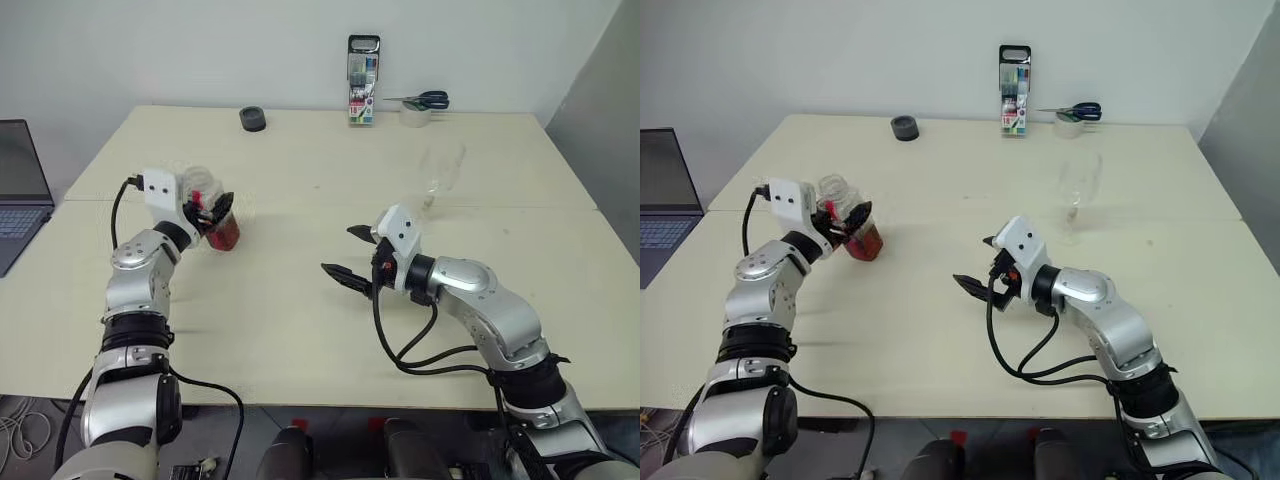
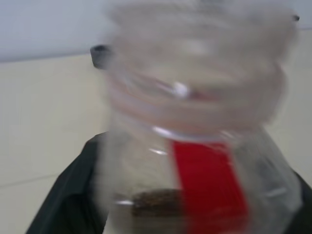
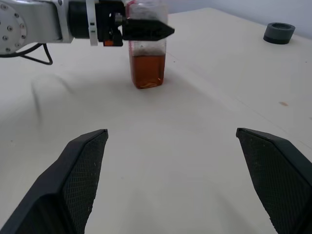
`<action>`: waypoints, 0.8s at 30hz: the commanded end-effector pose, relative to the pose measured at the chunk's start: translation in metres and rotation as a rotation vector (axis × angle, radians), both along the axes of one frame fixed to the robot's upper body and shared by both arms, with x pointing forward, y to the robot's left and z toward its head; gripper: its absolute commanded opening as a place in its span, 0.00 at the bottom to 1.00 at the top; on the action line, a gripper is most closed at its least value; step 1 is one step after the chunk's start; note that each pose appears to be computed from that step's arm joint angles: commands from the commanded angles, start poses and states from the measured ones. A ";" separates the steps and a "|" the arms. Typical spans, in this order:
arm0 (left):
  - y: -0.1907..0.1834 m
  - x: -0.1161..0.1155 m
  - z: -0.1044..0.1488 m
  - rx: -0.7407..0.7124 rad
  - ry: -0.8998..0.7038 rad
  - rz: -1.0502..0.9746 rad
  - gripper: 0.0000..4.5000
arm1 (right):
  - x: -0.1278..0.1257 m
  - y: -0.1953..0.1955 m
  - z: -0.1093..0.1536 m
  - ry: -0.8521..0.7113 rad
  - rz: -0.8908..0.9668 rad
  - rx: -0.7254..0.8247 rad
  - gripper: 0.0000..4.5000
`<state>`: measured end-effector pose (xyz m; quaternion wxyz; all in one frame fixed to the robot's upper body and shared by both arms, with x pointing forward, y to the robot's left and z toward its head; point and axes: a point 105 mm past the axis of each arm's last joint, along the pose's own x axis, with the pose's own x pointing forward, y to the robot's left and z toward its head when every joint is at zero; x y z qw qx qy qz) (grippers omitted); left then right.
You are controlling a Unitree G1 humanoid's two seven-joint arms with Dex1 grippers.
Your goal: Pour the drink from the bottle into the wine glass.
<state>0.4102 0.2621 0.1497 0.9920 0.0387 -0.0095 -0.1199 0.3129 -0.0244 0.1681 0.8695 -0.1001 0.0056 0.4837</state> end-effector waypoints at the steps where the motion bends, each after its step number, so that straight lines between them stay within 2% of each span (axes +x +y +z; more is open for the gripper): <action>1: -0.007 -0.002 0.005 0.015 -0.026 -0.022 0.99 | -0.004 0.005 0.011 -0.044 0.016 0.013 1.00; 9: -0.004 -0.004 -0.012 0.067 -0.003 0.006 0.99 | -0.005 0.004 0.007 -0.040 0.007 0.003 1.00; 24: 0.001 -0.021 -0.038 0.067 0.007 0.042 0.99 | -0.002 -0.011 -0.011 -0.055 -0.083 0.007 1.00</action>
